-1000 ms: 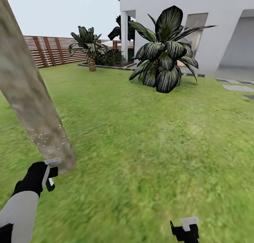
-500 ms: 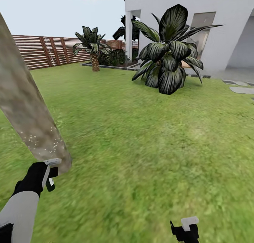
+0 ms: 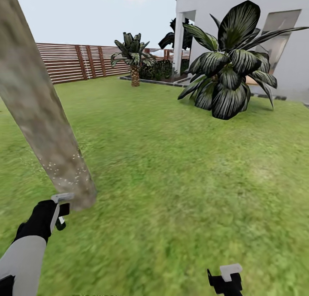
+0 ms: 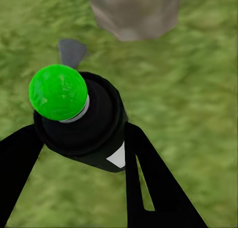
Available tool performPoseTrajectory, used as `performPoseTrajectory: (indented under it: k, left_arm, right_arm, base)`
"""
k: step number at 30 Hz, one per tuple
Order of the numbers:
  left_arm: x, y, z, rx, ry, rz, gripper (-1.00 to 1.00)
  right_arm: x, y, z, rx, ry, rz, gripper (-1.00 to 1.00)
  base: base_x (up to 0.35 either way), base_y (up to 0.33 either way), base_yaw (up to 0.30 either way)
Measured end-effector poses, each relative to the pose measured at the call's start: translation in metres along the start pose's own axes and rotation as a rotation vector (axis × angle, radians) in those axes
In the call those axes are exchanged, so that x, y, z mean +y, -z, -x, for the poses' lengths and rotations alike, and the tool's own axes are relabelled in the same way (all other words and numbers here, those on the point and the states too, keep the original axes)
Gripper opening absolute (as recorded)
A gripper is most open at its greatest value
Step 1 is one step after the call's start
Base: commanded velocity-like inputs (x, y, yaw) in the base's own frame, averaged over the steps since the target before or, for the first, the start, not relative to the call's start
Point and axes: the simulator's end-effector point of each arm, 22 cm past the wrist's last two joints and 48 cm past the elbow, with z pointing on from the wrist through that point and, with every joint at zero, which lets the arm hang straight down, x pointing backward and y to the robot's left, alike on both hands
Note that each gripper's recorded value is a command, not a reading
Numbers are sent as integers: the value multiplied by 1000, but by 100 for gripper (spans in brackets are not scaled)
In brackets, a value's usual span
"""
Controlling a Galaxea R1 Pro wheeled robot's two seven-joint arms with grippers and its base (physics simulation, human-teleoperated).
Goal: In the garden, pick up the pesticide atomizer on the floor and spray pesticide onto both trees until each tree trunk is fully covered.
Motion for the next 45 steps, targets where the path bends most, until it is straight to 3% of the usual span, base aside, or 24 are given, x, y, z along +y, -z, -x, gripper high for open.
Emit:
performPoseTrajectory:
  k: [6,8,11,13,27,36,45]
  left_arm:
    - [-7,4,10,-11,5,-17,-100]
    - [-35,9,13,2,2,-66,-100]
    - [-64,27,50,-3,-43,-100,-100]
    - [-60,36,69,13,-44,-91,-100]
    - [-55,37,72,11,-35,-87,-100]
    - [-52,38,75,6,-30,-83,-100]
    - [-53,52,113,-45,-9,-91,-100]
  right_arm:
    - [-2,0,0,1,1,-2,100]
    - [-2,0,0,0,1,-3,100]
    - [-2,0,0,1,2,-3,100]
    - [-3,0,0,0,2,-3,100]
    - [-4,0,0,-1,3,-5,100]
    - [-3,0,0,-1,2,-3,100]
    - [-2,0,0,-1,2,-3,100]
  base:
    - [3,0,275]
    - [0,0,186]
    - [0,0,29]
    - [0,0,1]
    - [167,-136,3]
    - [10,-270,233]
    - [166,-127,215]
